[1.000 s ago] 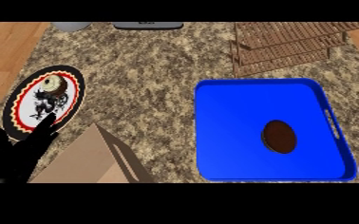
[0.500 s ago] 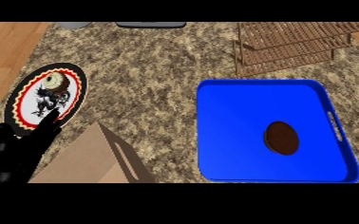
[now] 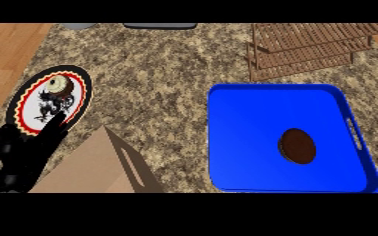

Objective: Pick the bell pepper from the tray and place it in the tiered shelf

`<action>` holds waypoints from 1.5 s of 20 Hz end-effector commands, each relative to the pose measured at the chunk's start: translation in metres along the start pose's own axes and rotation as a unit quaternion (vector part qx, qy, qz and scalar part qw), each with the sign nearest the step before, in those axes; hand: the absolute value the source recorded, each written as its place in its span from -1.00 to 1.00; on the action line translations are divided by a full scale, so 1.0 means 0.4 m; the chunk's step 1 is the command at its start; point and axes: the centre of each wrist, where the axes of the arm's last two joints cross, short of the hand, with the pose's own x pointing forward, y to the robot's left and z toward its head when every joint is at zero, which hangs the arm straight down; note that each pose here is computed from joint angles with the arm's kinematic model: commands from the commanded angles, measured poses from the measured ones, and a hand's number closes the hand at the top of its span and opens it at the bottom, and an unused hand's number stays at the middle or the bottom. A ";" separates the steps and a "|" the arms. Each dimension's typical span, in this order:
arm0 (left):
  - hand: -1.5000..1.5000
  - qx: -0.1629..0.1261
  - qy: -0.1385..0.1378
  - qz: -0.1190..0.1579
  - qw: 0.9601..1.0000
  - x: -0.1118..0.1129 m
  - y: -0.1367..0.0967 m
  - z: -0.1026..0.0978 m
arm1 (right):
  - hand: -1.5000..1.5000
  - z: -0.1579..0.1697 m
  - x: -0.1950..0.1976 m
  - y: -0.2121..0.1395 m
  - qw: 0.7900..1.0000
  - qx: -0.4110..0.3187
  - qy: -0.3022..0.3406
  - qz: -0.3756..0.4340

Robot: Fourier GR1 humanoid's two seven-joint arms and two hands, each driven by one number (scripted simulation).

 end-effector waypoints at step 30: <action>0.00 -0.024 -0.010 0.073 0.997 -0.027 -0.151 -0.125 | -1.00 -0.092 -0.080 -0.039 0.952 -0.068 0.023 -0.299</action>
